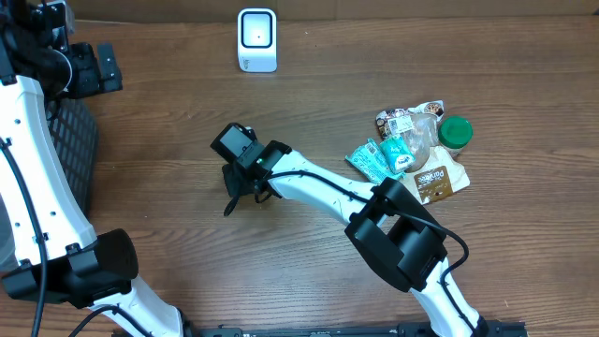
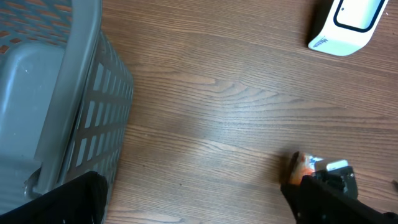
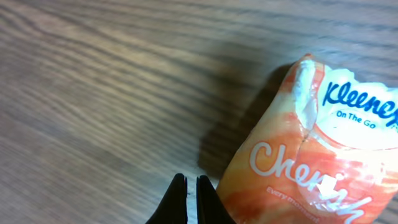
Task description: Scan the item barcode
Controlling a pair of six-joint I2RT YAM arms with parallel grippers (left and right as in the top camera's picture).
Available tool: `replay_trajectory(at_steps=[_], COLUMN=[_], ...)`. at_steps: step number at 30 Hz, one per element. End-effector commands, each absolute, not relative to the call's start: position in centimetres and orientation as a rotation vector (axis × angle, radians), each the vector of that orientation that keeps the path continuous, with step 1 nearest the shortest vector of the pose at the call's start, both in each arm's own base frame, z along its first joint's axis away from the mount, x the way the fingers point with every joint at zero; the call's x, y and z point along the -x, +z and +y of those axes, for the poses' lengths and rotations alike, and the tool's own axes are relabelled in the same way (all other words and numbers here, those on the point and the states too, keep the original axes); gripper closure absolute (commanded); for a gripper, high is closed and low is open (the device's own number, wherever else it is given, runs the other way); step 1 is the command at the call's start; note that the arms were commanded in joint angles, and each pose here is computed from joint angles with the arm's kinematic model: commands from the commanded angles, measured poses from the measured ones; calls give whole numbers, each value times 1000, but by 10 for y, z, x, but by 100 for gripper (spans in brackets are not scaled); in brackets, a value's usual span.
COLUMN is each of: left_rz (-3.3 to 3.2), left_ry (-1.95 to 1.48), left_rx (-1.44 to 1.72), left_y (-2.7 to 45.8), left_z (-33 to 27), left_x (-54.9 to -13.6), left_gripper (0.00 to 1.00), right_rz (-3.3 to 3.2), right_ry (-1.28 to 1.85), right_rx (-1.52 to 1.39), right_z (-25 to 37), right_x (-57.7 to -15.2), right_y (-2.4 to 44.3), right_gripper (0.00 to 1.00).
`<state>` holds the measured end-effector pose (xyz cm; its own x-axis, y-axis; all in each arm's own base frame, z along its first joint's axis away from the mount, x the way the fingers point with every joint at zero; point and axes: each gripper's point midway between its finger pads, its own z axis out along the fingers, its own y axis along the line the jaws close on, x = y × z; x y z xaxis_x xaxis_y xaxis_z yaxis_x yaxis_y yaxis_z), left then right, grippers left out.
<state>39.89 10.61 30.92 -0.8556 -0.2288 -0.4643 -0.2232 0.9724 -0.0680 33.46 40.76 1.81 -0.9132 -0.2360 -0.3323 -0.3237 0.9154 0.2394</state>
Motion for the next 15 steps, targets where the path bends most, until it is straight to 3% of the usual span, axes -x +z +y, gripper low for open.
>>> replay_trajectory(at_steps=[1, 8, 13, 15], left_rz=[2601, 2601, 2601, 2601], left_ry=[-11, -11, -11, -11], left_rx=[292, 292, 292, 292], left_y=[322, 322, 322, 322], left_z=[104, 104, 104, 104], left_x=[-397, -397, -397, -397], left_gripper=[0, 0, 1, 0], right_rz=[2772, 2737, 2809, 2838], right_ry=[385, 578, 537, 579], right_rx=[417, 342, 226, 305], right_z=[400, 374, 326, 321], right_x=[-341, -365, -381, -379], right_y=[22, 110, 114, 104], right_gripper=[96, 93, 78, 71])
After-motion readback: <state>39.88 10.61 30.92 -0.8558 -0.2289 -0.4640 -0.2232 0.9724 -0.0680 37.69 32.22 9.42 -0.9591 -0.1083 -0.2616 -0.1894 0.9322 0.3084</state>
